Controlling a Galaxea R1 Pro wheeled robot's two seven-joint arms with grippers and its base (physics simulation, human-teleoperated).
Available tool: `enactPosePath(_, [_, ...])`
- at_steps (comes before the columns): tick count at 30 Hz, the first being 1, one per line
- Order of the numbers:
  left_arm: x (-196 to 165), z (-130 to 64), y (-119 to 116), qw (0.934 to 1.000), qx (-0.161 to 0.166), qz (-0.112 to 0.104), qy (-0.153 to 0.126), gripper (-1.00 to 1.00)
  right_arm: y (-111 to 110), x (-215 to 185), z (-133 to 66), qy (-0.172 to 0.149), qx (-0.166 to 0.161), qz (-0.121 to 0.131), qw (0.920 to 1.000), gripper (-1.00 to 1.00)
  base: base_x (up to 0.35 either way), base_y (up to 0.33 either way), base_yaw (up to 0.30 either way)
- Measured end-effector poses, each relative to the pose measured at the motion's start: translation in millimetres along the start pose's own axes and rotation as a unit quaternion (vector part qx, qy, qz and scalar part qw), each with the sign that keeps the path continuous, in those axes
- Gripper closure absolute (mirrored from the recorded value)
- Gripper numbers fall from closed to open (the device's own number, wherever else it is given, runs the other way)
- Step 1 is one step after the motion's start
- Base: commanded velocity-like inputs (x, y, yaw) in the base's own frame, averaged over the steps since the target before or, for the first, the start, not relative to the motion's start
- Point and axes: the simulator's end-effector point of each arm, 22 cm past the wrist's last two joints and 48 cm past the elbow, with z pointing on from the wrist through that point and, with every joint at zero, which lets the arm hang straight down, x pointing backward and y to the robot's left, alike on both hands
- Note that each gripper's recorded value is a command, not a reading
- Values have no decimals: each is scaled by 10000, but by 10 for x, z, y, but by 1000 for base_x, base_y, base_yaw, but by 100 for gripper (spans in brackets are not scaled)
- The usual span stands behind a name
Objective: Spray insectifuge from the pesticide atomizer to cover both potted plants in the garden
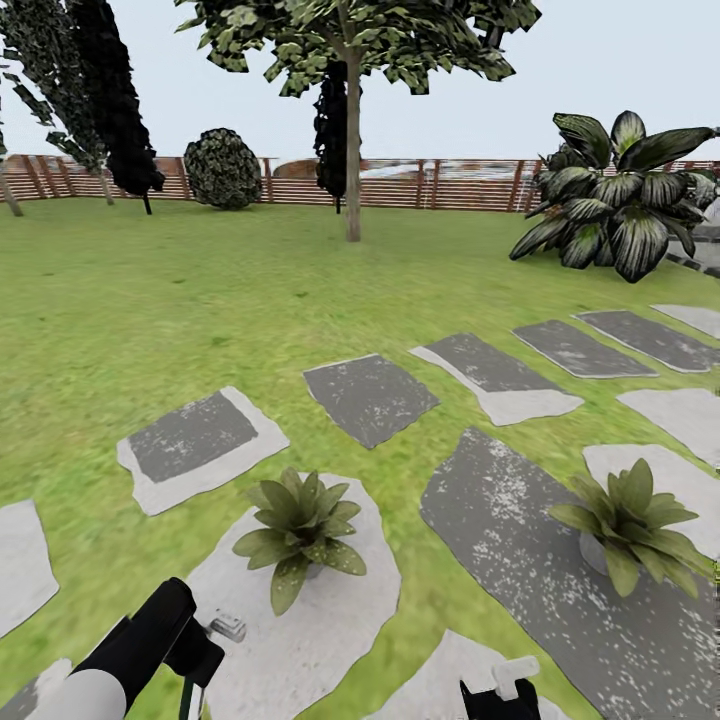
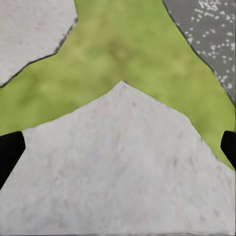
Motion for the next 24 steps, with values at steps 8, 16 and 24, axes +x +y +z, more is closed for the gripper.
enactPosePath(8, [-38, 13, -92, 10000, 57, 34, -18, 100, -1, 0, 0, -1, 1, 0, 10000, -100, 0, 18, -296])
enactPosePath(16, [-59, 35, -187, 9999, 88, 134, 7, 100, 0, -1, 0, -1, 0, -1, 10000, -100, 0, 0, -197])
enactPosePath(24, [233, 46, 168, 9997, -101, -21, 202, 100, -1, -1, 0, -1, 3, 0, 10000, -100, 0, 0, -5])
